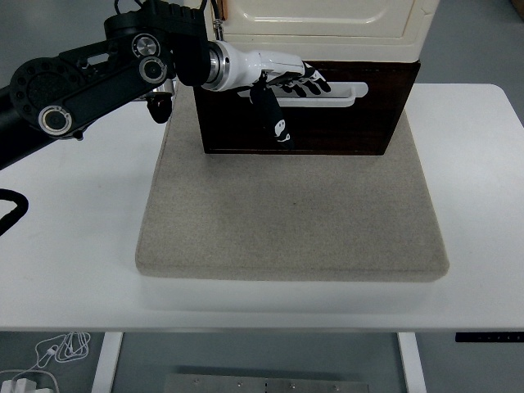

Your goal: Open the drawer under the combination cabinet

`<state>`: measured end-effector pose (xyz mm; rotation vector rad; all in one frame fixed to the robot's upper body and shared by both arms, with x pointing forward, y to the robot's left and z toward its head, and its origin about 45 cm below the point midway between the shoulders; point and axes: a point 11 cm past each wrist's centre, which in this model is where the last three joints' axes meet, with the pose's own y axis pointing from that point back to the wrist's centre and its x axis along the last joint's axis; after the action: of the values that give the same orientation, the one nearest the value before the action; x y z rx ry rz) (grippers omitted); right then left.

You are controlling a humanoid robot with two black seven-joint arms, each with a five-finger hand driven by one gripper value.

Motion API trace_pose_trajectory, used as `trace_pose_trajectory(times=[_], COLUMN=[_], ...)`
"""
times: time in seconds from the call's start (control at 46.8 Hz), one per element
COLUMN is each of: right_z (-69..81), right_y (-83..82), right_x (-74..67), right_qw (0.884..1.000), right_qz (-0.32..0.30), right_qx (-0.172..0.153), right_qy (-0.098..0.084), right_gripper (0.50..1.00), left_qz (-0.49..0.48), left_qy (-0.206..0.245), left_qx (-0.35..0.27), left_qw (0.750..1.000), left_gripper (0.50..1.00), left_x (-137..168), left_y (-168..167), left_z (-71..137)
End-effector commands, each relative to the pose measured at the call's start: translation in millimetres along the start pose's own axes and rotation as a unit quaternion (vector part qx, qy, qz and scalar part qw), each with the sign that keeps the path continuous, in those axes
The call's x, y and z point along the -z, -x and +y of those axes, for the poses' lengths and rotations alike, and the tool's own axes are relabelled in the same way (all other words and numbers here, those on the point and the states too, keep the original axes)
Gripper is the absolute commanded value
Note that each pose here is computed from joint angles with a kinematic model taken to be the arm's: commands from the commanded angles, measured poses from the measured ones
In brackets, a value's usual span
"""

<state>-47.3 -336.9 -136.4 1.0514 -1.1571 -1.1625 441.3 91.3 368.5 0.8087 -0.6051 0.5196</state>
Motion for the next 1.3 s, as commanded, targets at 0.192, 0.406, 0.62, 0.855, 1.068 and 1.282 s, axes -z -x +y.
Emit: trace_pose_trajectory(times=[0.192,0.406,0.62,0.855,1.068,1.282], right_z=[0.0,0.0,0.0,0.0,0.0,0.0], right_y=[0.1,0.1,0.1,0.1,0.1,0.1], right_x=[0.0,0.0,0.0,0.0,0.0,0.0], right_qw=[1.000,1.000,1.000,1.000,1.000,1.000], right_qz=[0.000,0.000,0.000,0.000,0.000,0.000], right_qx=[0.000,0.000,0.000,0.000,0.000,0.000], right_qy=[0.000,0.000,0.000,0.000,0.000,0.000], right_gripper=[0.928,0.928,0.928,0.928,0.928,0.928], left_qz=[-0.004,-0.005,-0.007,-0.011,-0.013,-0.015], left_qy=[-0.003,-0.001,0.000,0.003,0.009,0.008], left_qx=[0.004,0.007,0.008,0.014,0.018,0.027], left_qw=[1.000,1.000,1.000,1.000,1.000,0.999], left_gripper=[1.000,1.000,1.000,1.000,1.000,1.000], left_x=[1.0,-0.5,-1.6,-3.7,-7.3,-5.0], left_y=[3.4,5.5,6.1,7.3,9.2,10.5], left_z=[-1.4,-1.5,-1.3,-0.8,0.3,2.7])
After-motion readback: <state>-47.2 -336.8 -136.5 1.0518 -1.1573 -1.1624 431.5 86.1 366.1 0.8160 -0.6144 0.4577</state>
